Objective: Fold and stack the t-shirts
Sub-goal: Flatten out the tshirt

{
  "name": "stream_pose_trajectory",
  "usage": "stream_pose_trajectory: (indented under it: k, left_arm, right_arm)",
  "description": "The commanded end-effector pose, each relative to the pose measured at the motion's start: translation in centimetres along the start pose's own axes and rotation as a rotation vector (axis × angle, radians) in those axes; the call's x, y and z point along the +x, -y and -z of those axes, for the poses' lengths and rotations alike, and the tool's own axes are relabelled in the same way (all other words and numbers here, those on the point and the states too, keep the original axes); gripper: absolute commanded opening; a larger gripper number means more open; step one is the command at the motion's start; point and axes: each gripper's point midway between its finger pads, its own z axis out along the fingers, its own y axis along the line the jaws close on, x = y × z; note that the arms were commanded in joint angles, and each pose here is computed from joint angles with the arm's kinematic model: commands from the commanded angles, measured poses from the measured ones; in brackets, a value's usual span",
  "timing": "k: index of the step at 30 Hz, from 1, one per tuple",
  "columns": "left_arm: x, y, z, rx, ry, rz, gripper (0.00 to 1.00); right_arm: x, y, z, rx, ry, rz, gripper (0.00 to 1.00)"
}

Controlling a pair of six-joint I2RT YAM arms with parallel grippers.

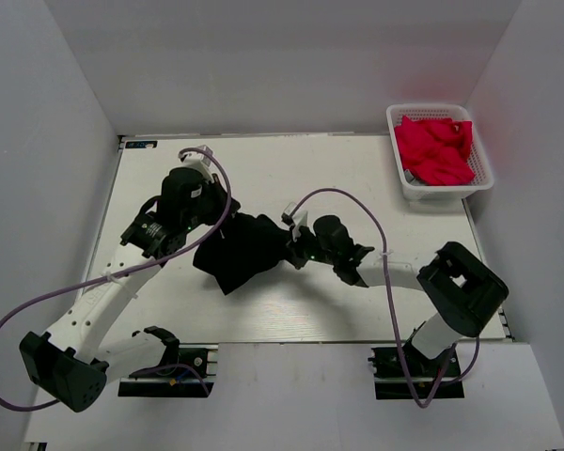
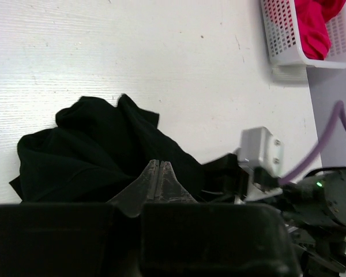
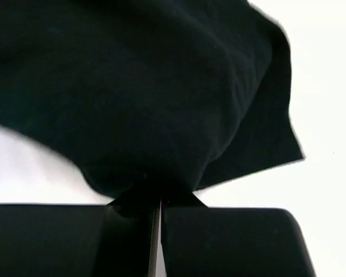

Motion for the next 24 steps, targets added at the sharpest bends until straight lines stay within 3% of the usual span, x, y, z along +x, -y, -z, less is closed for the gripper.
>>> stream_pose_trajectory:
  k: [1,7,17,20,24]
  left_arm:
    - [-3.0,1.3,1.7,0.017,0.095,0.006,0.00]
    - [-6.5,3.3,4.3,0.069,0.192,0.010,0.00]
    - [-16.1,10.8,14.1,0.335,0.501,-0.092,0.00]
    - [-17.5,13.3,17.1,0.442,0.557,-0.158,0.00]
    - [-19.7,14.1,17.8,0.433,0.602,-0.209,0.00]
  right_arm:
    - [-5.0,-1.4,1.8,-0.044,0.157,0.059,0.00]
    - [-8.5,5.2,8.2,0.441,0.175,-0.043,0.00]
    - [-23.6,5.2,25.5,0.728,0.510,-0.047,0.00]
    - [-28.4,3.8,29.5,0.714,0.658,-0.029,0.00]
    - [-31.4,3.8,31.5,0.759,0.697,0.047,0.00]
